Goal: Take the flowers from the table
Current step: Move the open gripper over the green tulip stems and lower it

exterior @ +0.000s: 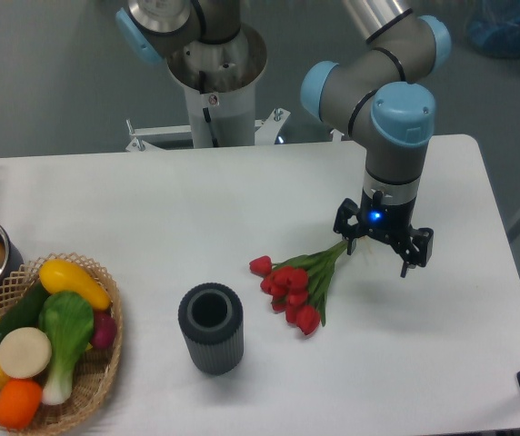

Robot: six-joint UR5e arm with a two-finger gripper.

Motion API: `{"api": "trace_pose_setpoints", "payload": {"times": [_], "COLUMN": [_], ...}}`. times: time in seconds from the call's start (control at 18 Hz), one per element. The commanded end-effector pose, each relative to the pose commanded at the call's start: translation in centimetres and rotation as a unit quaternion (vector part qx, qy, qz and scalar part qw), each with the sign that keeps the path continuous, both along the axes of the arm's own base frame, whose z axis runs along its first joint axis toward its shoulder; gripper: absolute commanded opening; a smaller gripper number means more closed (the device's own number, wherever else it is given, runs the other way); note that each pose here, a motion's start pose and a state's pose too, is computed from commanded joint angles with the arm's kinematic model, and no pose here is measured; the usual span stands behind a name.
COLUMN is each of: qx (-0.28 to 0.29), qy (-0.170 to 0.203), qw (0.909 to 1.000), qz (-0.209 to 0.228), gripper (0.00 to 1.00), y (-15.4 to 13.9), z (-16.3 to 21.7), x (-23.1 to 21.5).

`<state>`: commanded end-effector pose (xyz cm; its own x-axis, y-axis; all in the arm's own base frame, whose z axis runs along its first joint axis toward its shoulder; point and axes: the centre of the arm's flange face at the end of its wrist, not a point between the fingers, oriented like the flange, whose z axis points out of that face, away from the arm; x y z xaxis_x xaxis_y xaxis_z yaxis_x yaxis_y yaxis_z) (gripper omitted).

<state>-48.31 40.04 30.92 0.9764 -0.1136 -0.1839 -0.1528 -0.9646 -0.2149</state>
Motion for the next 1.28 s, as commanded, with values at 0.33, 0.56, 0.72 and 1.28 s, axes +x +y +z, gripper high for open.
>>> {"api": "trace_pose_setpoints", "payload": {"times": [0.33, 0.56, 0.72, 1.28], "qx": [-0.002, -0.006, -0.022, -0.054], "qy": [-0.003, -0.006, -0.001, -0.057], "qw": [1.0, 0.9999, 0.9979, 0.989], "qz": [-0.009, -0.008, -0.06, -0.126], "gripper": [1.0, 1.0, 1.0, 1.0], "y": [0.1, -0.6, -3.2, -5.2], "z": [-0.4, -2.2, -3.1, -9.0], "x": [1.1, 2.0, 1.2, 5.1]}}
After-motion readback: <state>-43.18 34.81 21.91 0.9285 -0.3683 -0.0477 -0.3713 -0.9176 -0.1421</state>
